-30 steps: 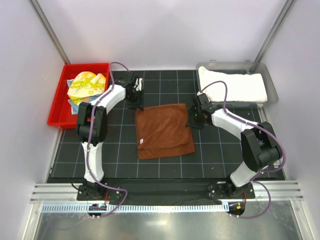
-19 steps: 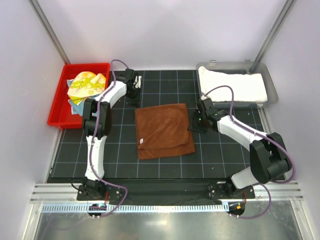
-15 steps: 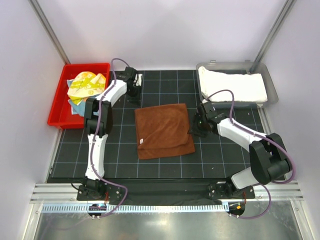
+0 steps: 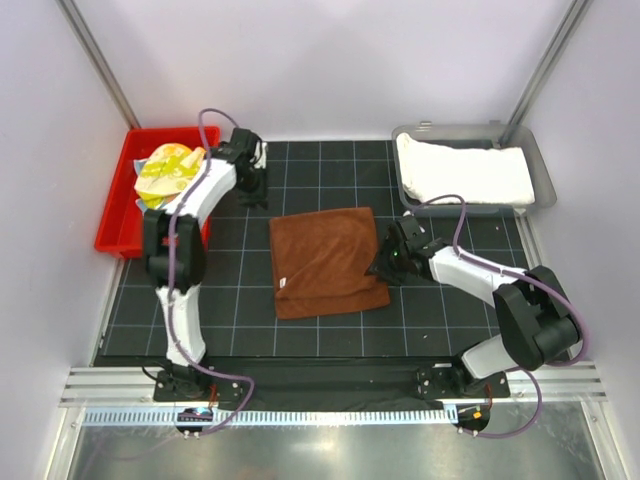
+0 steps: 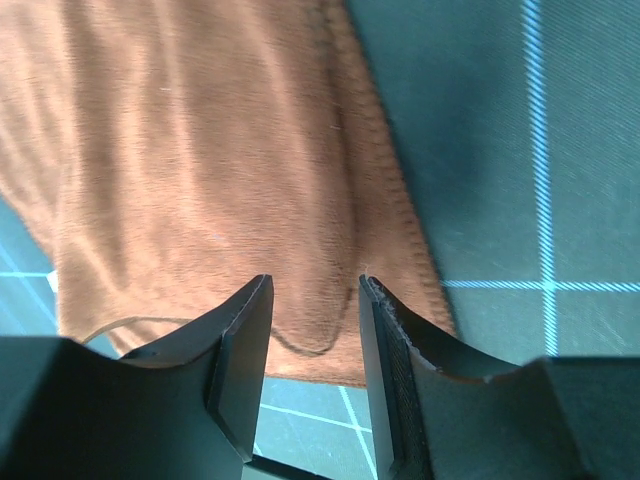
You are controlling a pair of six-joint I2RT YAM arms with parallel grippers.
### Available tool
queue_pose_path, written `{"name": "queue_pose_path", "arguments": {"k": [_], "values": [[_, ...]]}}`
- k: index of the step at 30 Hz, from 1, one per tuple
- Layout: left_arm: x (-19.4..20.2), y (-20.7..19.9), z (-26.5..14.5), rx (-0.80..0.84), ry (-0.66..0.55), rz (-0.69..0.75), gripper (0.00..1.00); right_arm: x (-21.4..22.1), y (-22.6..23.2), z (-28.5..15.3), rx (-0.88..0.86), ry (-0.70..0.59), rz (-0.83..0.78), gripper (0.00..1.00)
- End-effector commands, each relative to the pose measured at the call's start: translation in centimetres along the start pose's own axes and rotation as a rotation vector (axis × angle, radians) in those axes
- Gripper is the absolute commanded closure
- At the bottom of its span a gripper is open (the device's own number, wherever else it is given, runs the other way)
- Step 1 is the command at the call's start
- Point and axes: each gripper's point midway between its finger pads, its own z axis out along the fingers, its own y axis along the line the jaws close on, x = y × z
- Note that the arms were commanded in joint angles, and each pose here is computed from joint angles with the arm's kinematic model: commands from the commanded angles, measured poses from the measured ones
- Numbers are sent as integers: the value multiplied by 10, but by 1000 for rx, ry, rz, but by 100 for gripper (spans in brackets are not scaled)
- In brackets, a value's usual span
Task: Fold and stack the towels
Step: Fold the towel
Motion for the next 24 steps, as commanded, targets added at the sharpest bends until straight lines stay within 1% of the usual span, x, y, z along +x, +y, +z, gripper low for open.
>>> {"name": "queue_pose_path", "arguments": {"k": [1, 2, 3, 4, 5, 6, 7, 9, 10, 12, 13, 14, 17, 20, 24], "values": [[6, 10, -82, -72, -137, -56, 59, -8, 5, 0, -9, -58, 44, 53], [8, 9, -86, -60, -168, -62, 57, -7, 6, 0, -10, -60, 39, 53], [36, 11, -81, -58, -125, -83, 54, -8, 6, 1, -7, -63, 38, 52], [39, 9, -98, -48, -162, -100, 54, -7, 8, 2, -11, -60, 32, 52], [46, 2, -102, -8, -170, -109, 54, -6, 10, 5, -9, -52, 31, 52], [66, 0, -95, 14, -143, -117, 54, -5, 12, 6, -11, -47, 31, 52], [68, -8, -108, 54, -175, -145, 54, -6, 17, 8, -26, -51, 29, 52], [82, -15, -108, 97, -176, -155, 54, -7, 21, 9, -38, -58, 33, 52], [96, -17, -111, 114, -169, -176, 54, -10, 25, 8, -51, -68, 31, 52], [107, -20, -114, 145, -171, -183, 53, -14, 29, 9, -56, -78, 27, 52], [118, -20, -109, 150, -159, -192, 53, -18, 33, 8, -62, -88, 23, 52], [119, -25, -117, 182, -185, -205, 53, -21, 36, 8, -66, -95, 19, 52], [132, -31, -115, 226, -190, -229, 53, -31, 49, 4, -87, -118, 3, 52], [142, -34, -109, 233, -172, -238, 53, -38, 59, 7, -93, -122, -25, 52], [151, -35, -102, 240, -155, -248, 53, -33, 70, 24, -119, -64, -60, 52]]}}
